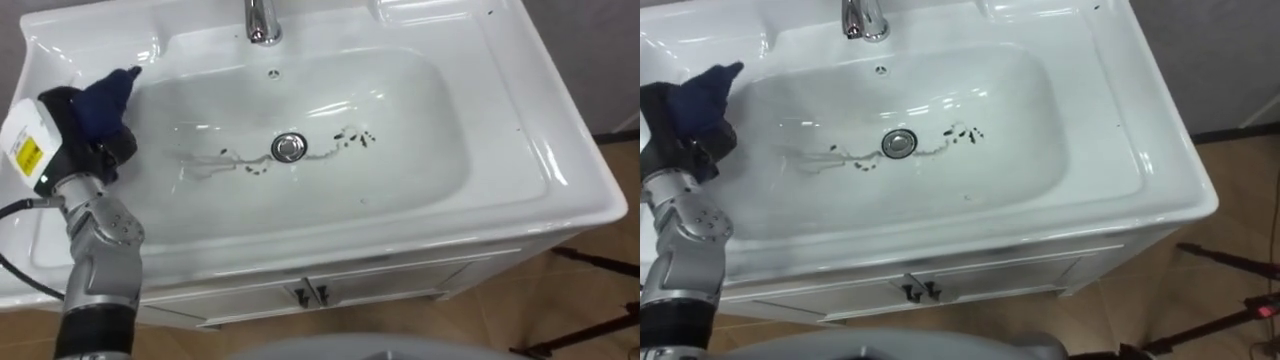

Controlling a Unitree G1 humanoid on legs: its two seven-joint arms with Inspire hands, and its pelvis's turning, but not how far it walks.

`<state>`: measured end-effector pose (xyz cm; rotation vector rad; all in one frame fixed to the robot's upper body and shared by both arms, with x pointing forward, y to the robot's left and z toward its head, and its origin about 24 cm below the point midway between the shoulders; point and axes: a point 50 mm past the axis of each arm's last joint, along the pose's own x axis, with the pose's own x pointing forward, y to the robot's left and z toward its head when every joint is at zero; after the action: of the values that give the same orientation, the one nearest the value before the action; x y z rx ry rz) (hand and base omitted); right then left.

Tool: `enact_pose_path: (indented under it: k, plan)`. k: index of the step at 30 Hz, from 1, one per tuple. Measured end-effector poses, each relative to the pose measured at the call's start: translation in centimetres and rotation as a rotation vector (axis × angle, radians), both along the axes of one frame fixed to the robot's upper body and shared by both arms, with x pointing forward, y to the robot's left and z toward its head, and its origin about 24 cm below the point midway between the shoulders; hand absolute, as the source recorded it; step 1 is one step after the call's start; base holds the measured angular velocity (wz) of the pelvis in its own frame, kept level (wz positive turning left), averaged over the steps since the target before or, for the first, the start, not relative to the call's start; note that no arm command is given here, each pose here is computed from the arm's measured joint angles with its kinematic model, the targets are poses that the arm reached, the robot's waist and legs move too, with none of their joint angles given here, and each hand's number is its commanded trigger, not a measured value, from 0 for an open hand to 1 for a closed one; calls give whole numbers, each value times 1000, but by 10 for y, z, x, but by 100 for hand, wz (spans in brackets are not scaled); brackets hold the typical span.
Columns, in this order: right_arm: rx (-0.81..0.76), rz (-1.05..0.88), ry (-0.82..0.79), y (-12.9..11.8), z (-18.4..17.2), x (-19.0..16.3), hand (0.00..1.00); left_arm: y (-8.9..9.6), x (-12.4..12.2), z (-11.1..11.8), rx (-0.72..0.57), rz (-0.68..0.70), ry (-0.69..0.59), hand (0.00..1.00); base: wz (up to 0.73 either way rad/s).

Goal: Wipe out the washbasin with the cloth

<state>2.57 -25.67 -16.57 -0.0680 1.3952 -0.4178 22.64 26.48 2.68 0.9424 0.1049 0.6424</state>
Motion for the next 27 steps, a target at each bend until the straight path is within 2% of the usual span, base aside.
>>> enact_pose_path:
  k: [5, 9, 19, 25, 27]
  plan:
    - [7, -7, -21, 0, 0, -3, 0, -17, 6, 16, 61, -86, -107, 100, -3]
    - [16, -11, -23, 0, 0, -5, 0, -26, 7, 14, 71, -121, -109, 100, -6]
    - [32, -1, -15, -1, 0, -8, 0, -26, 7, 14, 89, -131, -106, 100, -2]
    - [28, 0, -16, -2, 0, -8, 0, -22, 2, -8, 166, -138, 13, 100, -1]
    - [28, -5, -12, -3, 0, -9, 0, -18, -8, -28, 199, -130, 125, 100, -12]
